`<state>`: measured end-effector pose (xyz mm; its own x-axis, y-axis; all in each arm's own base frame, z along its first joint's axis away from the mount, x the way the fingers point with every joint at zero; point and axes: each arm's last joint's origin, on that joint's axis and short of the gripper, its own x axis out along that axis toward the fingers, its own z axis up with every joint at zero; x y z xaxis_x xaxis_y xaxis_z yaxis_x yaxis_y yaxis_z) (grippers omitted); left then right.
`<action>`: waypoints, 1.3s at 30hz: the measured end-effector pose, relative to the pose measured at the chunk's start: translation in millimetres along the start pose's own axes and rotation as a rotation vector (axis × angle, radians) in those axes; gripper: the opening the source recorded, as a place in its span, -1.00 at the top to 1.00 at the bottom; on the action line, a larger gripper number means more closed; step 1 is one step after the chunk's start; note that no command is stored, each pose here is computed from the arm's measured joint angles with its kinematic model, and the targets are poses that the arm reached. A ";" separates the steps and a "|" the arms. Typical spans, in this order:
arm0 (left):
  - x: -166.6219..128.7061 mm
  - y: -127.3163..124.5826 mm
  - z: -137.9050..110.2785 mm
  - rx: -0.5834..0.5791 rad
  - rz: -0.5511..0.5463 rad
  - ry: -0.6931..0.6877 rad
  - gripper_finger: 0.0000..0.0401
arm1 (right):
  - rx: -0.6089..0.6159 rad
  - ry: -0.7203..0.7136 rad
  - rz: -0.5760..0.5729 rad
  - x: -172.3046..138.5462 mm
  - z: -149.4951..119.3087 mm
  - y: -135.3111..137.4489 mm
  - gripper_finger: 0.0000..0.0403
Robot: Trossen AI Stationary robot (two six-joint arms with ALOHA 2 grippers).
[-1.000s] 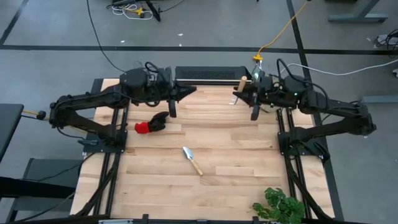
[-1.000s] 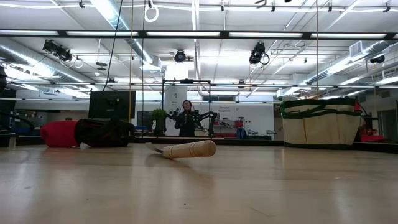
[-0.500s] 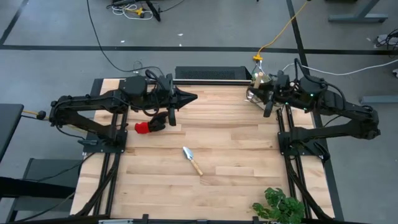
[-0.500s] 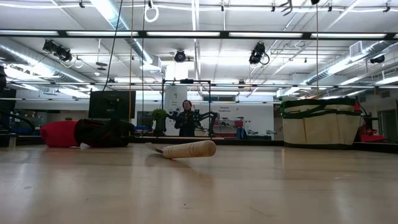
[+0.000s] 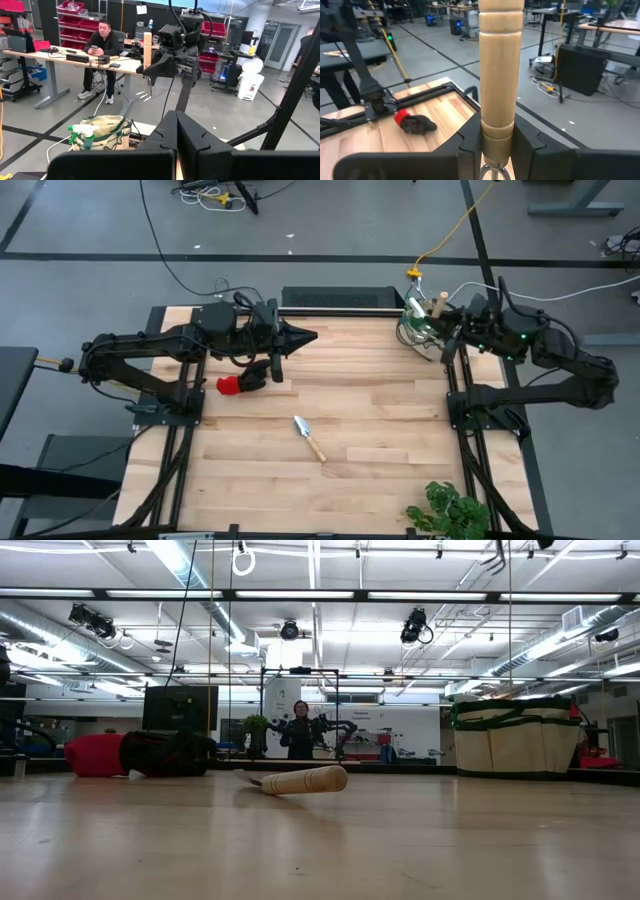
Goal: Pick & Place Garden tools in Gardening bag
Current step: Put the hand rake into the gardening bag
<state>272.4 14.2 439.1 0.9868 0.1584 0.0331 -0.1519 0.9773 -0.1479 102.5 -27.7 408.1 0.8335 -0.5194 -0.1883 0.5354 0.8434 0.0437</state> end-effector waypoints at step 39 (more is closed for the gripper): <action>0.0 -0.5 4.0 -0.005 -0.006 -0.042 0.99 | -0.037 -0.120 0.060 16.9 -25.1 -8.8 0.68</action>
<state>272.3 14.3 443.2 0.9845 0.1583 0.0751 -0.1455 0.9775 -0.1528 108.4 -40.4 379.9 0.8754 -0.4786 -0.0679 0.4806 0.8768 0.0151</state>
